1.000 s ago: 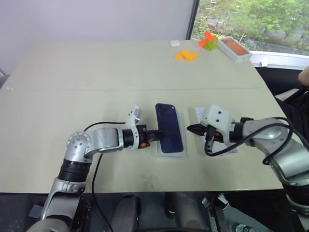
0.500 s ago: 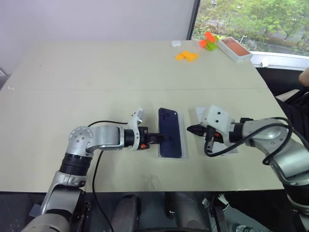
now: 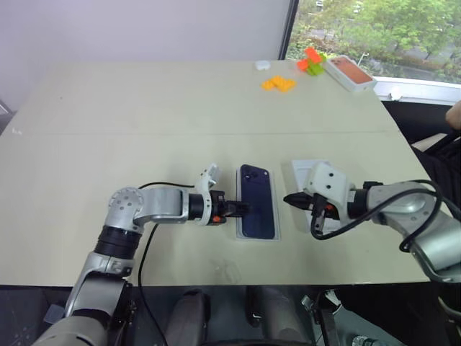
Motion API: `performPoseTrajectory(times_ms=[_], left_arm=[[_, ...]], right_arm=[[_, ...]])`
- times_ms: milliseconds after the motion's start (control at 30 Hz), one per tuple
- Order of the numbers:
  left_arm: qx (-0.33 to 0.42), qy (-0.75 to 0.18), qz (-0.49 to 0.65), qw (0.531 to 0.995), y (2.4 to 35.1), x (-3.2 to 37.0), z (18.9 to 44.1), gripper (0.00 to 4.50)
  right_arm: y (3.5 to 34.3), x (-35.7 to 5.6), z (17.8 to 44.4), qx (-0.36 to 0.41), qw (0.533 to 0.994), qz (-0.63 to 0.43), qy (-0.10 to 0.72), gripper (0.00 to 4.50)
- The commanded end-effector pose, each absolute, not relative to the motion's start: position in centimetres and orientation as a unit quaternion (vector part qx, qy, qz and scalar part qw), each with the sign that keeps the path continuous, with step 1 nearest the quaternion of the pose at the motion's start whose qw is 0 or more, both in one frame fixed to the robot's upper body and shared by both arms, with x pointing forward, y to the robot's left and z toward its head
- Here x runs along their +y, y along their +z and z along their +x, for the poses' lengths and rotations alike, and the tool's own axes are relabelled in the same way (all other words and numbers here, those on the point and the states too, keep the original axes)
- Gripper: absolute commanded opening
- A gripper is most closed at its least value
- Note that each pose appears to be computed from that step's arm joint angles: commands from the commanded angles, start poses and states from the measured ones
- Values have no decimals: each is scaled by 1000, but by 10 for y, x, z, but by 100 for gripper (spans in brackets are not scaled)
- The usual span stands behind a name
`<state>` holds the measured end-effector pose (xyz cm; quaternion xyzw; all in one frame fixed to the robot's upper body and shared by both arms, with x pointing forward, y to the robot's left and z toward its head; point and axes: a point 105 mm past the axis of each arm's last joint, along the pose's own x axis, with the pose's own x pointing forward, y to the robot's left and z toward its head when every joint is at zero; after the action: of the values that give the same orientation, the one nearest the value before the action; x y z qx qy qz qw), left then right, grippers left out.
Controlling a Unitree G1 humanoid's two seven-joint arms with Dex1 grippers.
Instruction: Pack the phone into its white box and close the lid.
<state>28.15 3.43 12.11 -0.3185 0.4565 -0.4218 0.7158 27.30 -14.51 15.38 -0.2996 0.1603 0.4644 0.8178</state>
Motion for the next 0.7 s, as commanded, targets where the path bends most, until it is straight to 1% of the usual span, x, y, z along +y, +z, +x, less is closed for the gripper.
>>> performPoseTrajectory(times_ms=[33, 67, 100, 133, 167, 300, 433, 633, 700], left_arm=[[445, -448, -320, 706, 133, 29, 279, 2], [445, -448, -320, 706, 133, 29, 280, 73], [445, -448, -320, 706, 133, 29, 280, 96], [444, -450, -320, 706, 133, 29, 280, 133], [443, -451, -320, 706, 134, 29, 279, 188], [433, -455, -323, 708, 138, 31, 281, 379], [409, -465, -317, 718, 149, 40, 281, 379], [395, -485, -273, 731, 156, 60, 268, 379], [382, -493, -260, 737, 163, 67, 265, 379]], right_arm=[[165, -143, 271, 139, 817, -315, 463, 0], [165, -143, 271, 139, 817, -315, 463, 0], [165, -143, 271, 139, 817, -315, 463, 0], [165, -143, 271, 140, 816, -315, 463, 0], [165, -143, 271, 140, 816, -316, 463, 0], [165, -143, 271, 140, 816, -316, 463, 0], [166, -143, 272, 140, 816, -317, 462, 0], [166, -143, 272, 139, 816, -316, 463, 0], [166, -142, 273, 138, 816, -316, 465, 0]])
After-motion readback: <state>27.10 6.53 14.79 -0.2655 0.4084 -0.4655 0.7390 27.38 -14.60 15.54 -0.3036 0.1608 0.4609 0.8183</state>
